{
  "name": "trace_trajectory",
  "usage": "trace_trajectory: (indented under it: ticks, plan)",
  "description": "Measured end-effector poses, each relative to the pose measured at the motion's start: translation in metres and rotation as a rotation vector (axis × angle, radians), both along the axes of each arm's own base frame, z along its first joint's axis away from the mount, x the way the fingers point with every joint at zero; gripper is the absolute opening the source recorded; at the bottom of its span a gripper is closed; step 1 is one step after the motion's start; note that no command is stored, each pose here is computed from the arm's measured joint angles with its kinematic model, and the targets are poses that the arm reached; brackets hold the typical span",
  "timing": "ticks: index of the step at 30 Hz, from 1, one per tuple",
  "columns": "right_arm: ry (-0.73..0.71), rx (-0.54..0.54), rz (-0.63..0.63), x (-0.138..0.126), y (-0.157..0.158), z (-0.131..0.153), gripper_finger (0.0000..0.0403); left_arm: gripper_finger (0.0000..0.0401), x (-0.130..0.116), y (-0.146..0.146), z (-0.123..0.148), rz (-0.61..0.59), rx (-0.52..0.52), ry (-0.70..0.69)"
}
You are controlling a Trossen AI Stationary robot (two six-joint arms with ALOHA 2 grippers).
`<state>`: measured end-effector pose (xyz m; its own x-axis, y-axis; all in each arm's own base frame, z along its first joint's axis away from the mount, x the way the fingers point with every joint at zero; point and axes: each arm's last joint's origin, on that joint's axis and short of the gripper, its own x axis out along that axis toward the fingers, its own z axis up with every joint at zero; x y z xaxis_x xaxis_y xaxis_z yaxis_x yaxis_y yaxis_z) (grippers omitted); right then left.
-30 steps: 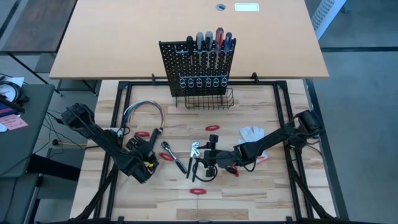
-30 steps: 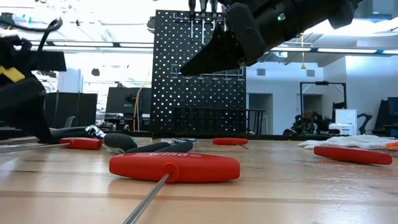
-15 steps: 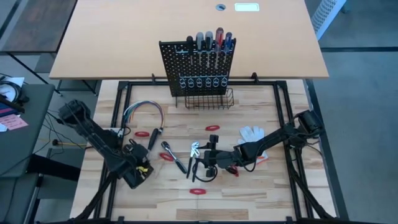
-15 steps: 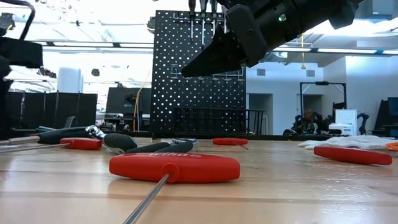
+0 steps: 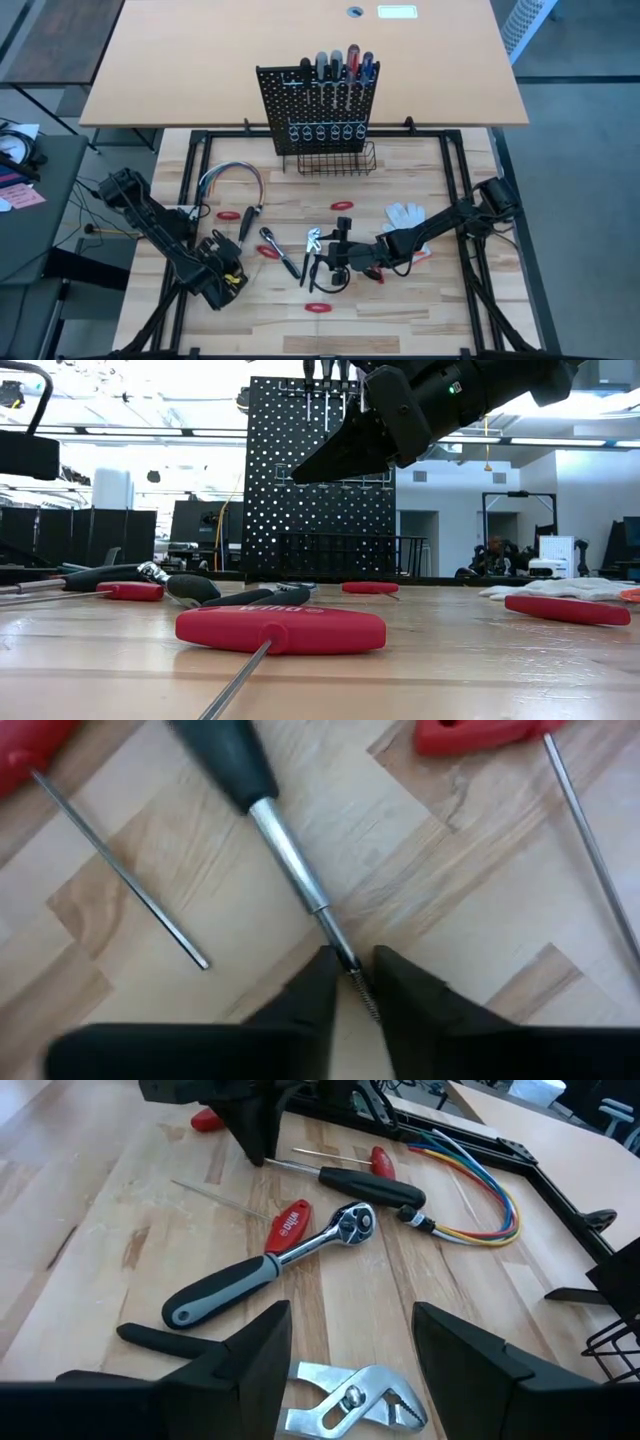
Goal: Hang tools onto peg board
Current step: Hang the black corx screw onto the black pegboard
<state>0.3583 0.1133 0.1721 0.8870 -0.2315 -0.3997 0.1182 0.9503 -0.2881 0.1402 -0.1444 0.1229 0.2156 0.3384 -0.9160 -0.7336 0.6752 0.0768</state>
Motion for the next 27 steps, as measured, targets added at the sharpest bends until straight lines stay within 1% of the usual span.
trace_trajectory:
  ticks: [2,3,9,12,15,18,21,24,27]
  plan:
    - [0.0,0.0,0.0,0.0,0.0,0.0,0.0214,0.0023,-0.002,0.002,-0.002,0.002,0.002,0.002]
    - [0.0,0.0,0.0,0.0,0.0,0.0,0.0214,0.0014,-0.003,0.003,-0.003,0.01,0.004,0.001]
    - [0.0,0.0,0.001,0.0,0.0,0.0,0.0214,0.0004,-0.008,0.009,-0.004,0.033,-0.001,-0.015]
    - [0.0,0.0,0.0,0.0,0.0,0.0,0.0214,0.0002,-0.013,0.016,0.005,0.042,0.001,-0.021]
    - [0.001,0.0,0.001,0.0,0.0,0.0,0.0214,0.0001,-0.022,0.027,0.016,0.074,0.047,-0.038]
    - [0.0,0.0,0.0,0.0,0.0,0.0,0.0214,0.0001,-0.025,0.028,0.03,0.081,0.025,-0.19]
    - [0.0,-0.001,0.0,0.0,0.0,0.0,0.0214,0.0001,-0.03,0.032,0.04,0.058,0.07,-0.32]
    - [0.0,0.0,-0.001,0.0,0.0,0.0,0.0214,0.0,-0.029,0.031,0.047,0.047,0.096,-0.456]
    - [0.0,0.0,0.0,0.0,0.0,0.0,0.0214,0.0,-0.026,0.03,0.049,-0.001,0.166,-0.559]
